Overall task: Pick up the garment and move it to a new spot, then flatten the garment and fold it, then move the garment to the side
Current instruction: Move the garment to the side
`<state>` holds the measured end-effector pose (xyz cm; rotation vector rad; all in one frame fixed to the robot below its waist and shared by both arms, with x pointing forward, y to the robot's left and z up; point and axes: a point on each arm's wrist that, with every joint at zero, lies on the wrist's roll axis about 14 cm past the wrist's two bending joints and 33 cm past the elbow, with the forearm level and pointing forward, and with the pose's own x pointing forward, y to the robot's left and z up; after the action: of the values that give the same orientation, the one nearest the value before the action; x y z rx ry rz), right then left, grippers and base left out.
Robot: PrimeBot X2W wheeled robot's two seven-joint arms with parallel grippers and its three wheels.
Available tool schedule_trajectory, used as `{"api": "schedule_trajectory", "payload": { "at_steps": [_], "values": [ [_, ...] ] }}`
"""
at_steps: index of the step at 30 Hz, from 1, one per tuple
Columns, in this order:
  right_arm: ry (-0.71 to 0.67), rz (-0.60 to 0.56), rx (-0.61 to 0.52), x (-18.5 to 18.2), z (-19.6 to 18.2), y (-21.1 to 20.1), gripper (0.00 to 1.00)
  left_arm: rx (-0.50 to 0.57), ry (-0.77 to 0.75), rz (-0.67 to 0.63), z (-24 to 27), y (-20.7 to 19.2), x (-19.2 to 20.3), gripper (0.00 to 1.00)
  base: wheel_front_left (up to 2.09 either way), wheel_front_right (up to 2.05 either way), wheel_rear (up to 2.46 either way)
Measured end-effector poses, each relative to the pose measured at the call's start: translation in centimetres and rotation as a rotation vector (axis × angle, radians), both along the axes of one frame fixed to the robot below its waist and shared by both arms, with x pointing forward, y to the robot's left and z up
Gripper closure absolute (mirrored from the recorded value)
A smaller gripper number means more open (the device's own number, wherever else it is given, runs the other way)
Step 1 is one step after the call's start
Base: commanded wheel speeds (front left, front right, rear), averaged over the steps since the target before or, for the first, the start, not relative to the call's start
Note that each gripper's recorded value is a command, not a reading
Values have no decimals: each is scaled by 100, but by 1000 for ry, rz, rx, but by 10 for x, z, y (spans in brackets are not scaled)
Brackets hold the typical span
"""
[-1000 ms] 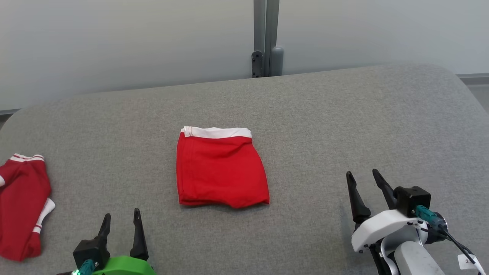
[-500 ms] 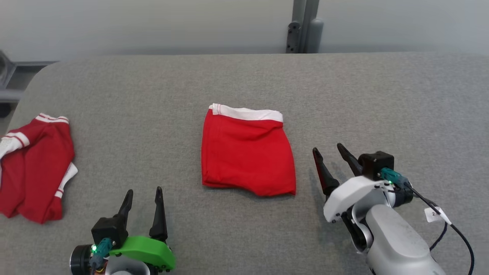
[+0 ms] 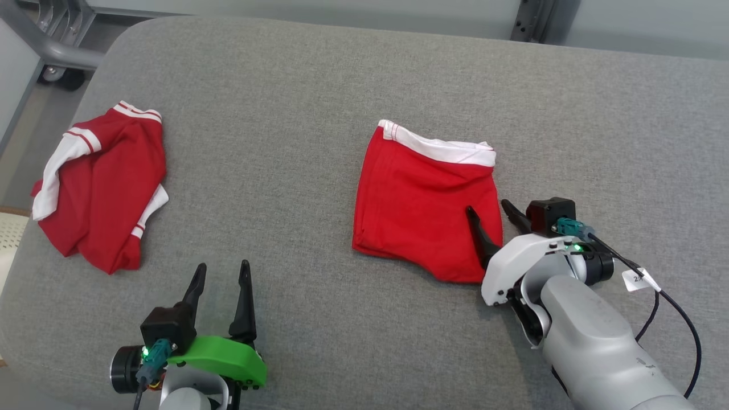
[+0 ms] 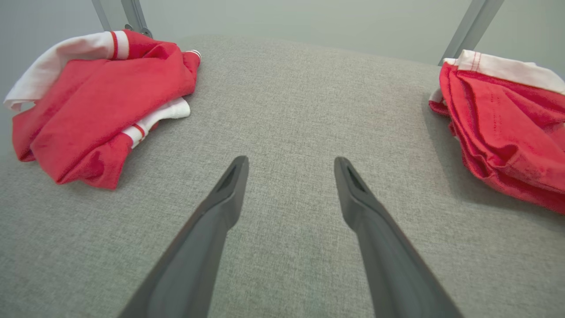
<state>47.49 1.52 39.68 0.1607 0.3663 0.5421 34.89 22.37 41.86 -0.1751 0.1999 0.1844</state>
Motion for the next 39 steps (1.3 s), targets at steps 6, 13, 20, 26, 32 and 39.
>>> {"api": "schedule_trajectory", "payload": {
  "at_steps": [6, 13, 20, 26, 32, 39],
  "values": [
    [-2, 5, 23, 8, -1, 6, 100, 9, 21, 8, -6, 4, 2, 0, 0, 0, 0],
    [-19, -77, 42, 7, 4, -25, 100, 10, 24, -73, -11, -17, 19, 0, 0, 0, 0],
    [-39, -223, 27, -3, 11, -87, 100, 1, -13, -257, -8, -72, 52, 0, 0, 0, 0],
    [-51, -368, 14, -26, 18, -146, 100, -22, -43, -439, -4, -134, 73, 0, 0, 0, 0],
    [-61, -504, -4, -56, 25, -199, 100, -53, -59, -618, -4, -198, 81, 0, 0, 0, 0],
    [-79, -687, -39, -93, 34, -262, 100, -86, -83, -836, 1, -274, 77, 0, 0, 0, 0]
  ]
}}
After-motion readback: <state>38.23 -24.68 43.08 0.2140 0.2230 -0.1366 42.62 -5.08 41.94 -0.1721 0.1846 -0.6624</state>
